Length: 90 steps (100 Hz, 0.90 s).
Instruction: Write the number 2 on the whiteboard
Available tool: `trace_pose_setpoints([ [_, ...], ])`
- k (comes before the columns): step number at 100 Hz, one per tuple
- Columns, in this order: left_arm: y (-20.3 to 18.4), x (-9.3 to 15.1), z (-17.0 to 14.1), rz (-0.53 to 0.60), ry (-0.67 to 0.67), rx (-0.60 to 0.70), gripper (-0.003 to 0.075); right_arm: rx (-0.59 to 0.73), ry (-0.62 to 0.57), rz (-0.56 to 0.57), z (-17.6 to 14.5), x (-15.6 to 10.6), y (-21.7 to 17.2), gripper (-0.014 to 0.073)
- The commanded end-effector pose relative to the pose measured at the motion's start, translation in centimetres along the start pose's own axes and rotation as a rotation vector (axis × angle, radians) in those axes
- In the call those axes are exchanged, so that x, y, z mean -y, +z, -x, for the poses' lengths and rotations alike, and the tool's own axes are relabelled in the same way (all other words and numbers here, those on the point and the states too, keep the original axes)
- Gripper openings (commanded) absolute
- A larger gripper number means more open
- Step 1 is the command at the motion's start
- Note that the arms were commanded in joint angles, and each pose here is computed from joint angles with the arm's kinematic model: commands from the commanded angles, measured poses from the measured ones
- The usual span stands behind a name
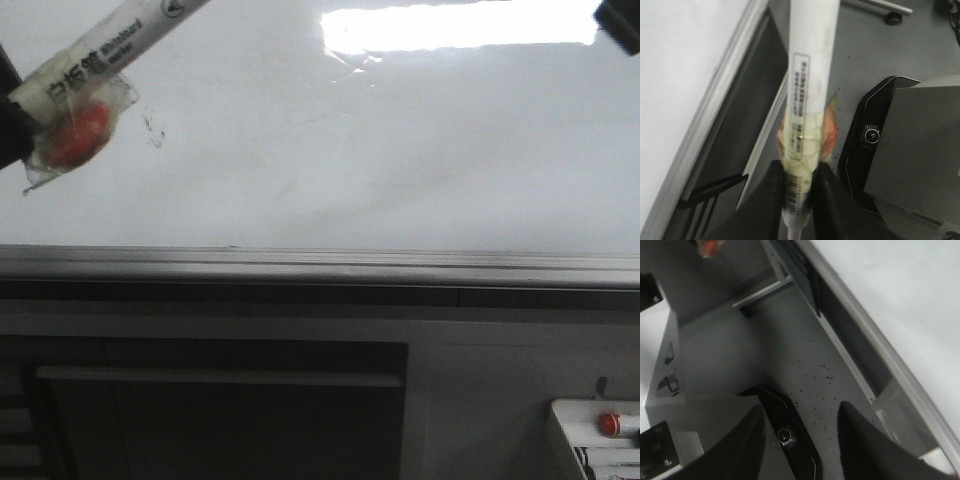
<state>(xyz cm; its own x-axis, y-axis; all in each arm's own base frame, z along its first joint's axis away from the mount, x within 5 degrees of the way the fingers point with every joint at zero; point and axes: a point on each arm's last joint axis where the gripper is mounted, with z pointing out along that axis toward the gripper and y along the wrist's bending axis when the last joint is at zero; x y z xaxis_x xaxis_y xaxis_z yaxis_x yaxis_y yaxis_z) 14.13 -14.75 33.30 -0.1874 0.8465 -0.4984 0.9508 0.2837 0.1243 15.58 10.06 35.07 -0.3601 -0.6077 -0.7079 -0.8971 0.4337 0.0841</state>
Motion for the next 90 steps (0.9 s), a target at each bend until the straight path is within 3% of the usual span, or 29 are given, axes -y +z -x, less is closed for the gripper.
trace_pose_setpoints([
  [1,-1.3,0.8,1.4,0.014,0.054,0.102,-0.0001,0.062,-0.148,0.063,2.3,-1.0,0.6,0.0301],
  [38,-1.3,1.9,2.4,0.006,0.155,0.152,-0.0001,0.083,-0.356,0.146,7.6,-2.5,5.4,0.0301],
  [90,-1.4,1.6,2.9,0.042,0.160,0.202,-0.0001,0.090,-0.375,0.196,9.4,-3.2,8.3,0.0301],
])
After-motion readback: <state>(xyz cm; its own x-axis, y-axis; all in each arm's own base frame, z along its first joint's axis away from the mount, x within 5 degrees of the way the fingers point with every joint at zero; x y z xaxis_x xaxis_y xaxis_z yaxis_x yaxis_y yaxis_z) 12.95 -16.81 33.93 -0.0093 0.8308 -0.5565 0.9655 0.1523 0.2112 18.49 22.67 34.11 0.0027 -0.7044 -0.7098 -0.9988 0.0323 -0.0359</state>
